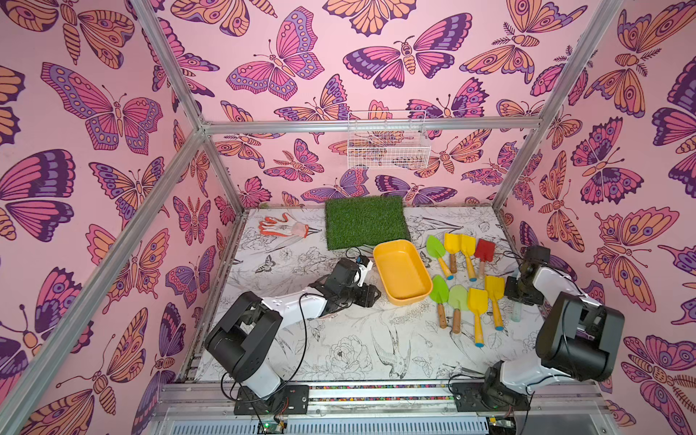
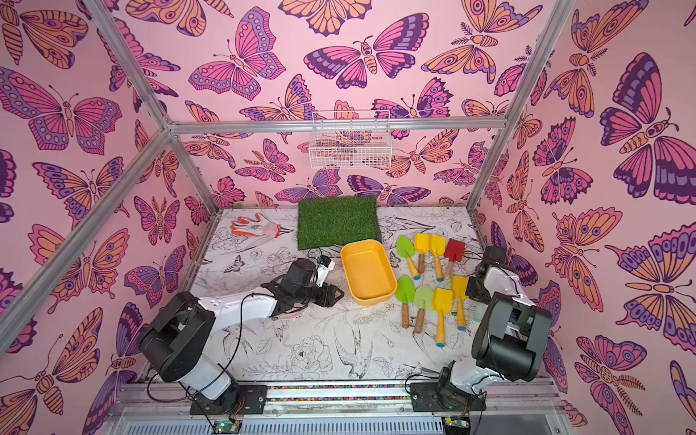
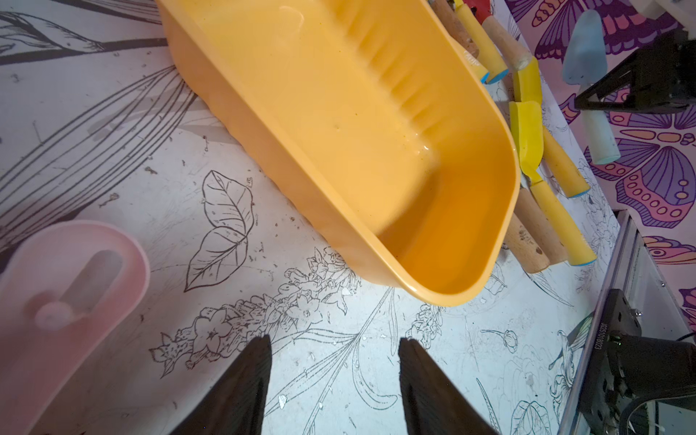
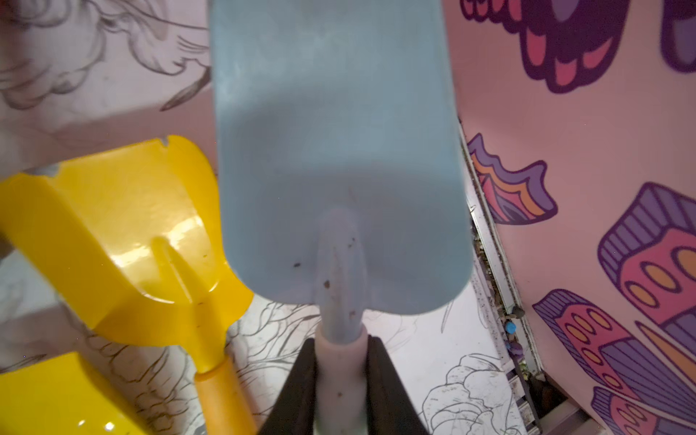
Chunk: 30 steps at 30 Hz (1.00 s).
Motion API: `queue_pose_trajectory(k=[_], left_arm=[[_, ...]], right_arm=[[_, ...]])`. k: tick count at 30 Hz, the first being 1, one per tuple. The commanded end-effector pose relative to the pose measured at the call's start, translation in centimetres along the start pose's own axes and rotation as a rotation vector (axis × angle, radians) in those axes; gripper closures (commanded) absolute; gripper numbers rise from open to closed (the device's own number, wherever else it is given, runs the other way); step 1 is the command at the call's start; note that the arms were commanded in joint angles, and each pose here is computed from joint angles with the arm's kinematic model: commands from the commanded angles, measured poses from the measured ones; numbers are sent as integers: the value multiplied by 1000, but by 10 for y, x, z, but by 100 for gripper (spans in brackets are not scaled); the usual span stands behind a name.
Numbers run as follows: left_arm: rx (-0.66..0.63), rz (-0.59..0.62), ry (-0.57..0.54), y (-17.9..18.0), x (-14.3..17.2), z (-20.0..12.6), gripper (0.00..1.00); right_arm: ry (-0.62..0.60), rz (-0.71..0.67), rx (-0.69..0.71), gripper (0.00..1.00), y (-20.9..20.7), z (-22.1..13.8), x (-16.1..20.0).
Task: Take the shovel out of the storage box
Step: Place the shovel at the center of the board.
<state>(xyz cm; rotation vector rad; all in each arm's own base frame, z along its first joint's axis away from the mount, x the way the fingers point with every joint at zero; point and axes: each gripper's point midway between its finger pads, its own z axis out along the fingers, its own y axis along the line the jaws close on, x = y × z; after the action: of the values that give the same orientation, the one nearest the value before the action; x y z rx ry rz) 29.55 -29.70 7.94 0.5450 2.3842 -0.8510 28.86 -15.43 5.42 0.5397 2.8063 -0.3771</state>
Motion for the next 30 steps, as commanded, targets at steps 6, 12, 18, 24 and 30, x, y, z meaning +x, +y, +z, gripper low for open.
queue_pose_trajectory(k=[6,12,18,24,30], left_arm=[[-6,26,-33,-1,-8,-10,40],[-9,30,-39,-1,-8,-12,40],[-13,32,-35,0,-7,-11,40],[-14,34,-37,0,-7,-11,40],[-9,29,-36,-1,-7,-11,40]], right_arm=[[35,-14,-15,84,-8,17,-9],[73,-27,-34,83,-3,28,-4],[82,-7,-66,81,-4,35,-4],[90,12,-63,72,-7,36,-3],[73,24,-54,60,-9,33,-3]])
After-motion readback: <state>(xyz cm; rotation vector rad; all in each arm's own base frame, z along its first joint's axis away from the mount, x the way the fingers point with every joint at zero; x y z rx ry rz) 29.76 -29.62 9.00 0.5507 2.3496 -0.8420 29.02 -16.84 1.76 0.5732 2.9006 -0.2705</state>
